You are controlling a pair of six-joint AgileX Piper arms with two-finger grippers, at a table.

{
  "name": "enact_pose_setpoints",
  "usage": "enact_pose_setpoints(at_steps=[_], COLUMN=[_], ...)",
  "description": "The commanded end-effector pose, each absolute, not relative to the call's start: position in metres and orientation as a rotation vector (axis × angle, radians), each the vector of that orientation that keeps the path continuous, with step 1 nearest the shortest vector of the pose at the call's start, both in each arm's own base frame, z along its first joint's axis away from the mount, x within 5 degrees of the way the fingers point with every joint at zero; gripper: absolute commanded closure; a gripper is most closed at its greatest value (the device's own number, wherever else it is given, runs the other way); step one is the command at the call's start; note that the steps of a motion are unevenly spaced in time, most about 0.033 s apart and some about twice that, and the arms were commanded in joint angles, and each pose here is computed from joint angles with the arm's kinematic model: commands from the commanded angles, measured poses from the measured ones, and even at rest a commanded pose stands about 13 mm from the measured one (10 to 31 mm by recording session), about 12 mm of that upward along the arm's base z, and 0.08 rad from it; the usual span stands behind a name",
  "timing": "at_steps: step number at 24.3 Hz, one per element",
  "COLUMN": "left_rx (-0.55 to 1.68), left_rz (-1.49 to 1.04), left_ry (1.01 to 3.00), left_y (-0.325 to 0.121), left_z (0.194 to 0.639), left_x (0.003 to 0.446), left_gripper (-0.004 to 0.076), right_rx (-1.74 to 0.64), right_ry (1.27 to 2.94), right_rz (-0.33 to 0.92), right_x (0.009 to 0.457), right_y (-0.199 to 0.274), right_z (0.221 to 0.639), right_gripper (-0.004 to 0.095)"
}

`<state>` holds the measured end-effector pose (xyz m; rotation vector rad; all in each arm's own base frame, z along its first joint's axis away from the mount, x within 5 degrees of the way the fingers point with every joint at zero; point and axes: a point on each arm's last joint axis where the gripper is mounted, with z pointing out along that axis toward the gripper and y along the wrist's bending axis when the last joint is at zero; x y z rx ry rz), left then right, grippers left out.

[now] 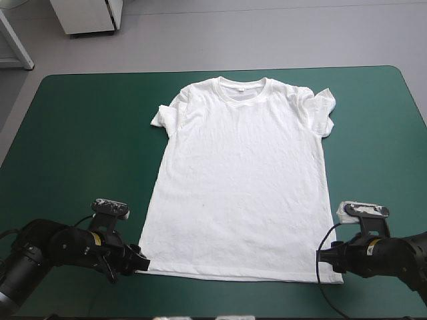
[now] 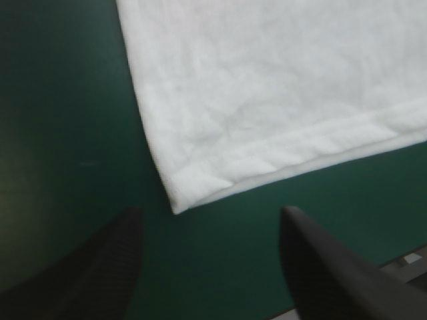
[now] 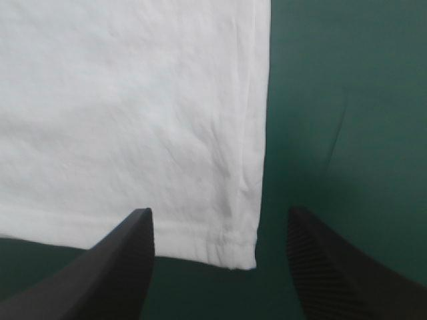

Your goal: Fold the cloth

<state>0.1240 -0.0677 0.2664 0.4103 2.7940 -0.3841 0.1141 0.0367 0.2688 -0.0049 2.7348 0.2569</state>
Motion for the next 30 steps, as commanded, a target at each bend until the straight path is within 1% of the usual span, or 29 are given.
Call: enact_pose_setpoints(at_steps=[1,4,5,7,10,13,14,15,16,19,24,27,30], left_rx=[0.415,0.359,0.351,0.365,0.382,0.388,0.390,0.395,0.384,0.348,0.344,0.338,0.348], left_rz=[-0.389,-0.315,-0.284,-0.235,-0.194,-0.139,-0.134,-0.131,-0.146,-0.136,-0.136,-0.110,-0.100], left_ry=[2.654,2.572,2.576,2.580,2.581,2.533,2.518,2.512,2.517,2.567,2.642,2.705,2.738], left_y=[-0.070,-0.068,-0.069,-0.072,-0.082,-0.096,-0.104,-0.108,-0.112,-0.112,-0.117,-0.121,-0.126], left_z=[0.306,0.336,0.342,0.355,0.367,0.384,0.387,0.389,0.390,0.379,0.345,0.311,0.288], left_x=[0.132,0.145,0.152,0.168,0.199,0.245,0.267,0.277,0.297,0.326,0.376,0.407,0.426], left_gripper=[0.0122,0.0149,0.0167,0.0186,0.0190,0.0191,0.0191,0.0191,0.0195,0.0197,0.0197,0.0197,0.0197], right_rx=[0.000,0.031,0.047,0.044,0.032,0.023,0.024,0.026,0.048,0.126,0.214,0.216,0.210], right_ry=[2.585,2.493,2.471,2.462,2.453,2.416,2.399,2.400,2.406,2.425,2.458,2.494,2.483], right_rz=[0.259,0.178,0.157,0.113,0.073,0.029,0.001,-0.009,-0.014,0.016,0.156,0.164,0.160], right_x=[0.123,0.129,0.132,0.140,0.158,0.191,0.210,0.217,0.237,0.266,0.305,0.317,0.319], right_y=[0.036,0.030,0.029,0.028,0.030,0.035,0.036,0.036,0.033,0.020,0.000,0.000,0.000], right_z=[0.306,0.332,0.343,0.357,0.373,0.392,0.400,0.402,0.405,0.403,0.390,0.377,0.377], right_gripper=[0.0317,0.0352,0.0364,0.0379,0.0382,0.0382,0.0382,0.0382,0.0382,0.0382,0.0382,0.0386,0.0400])
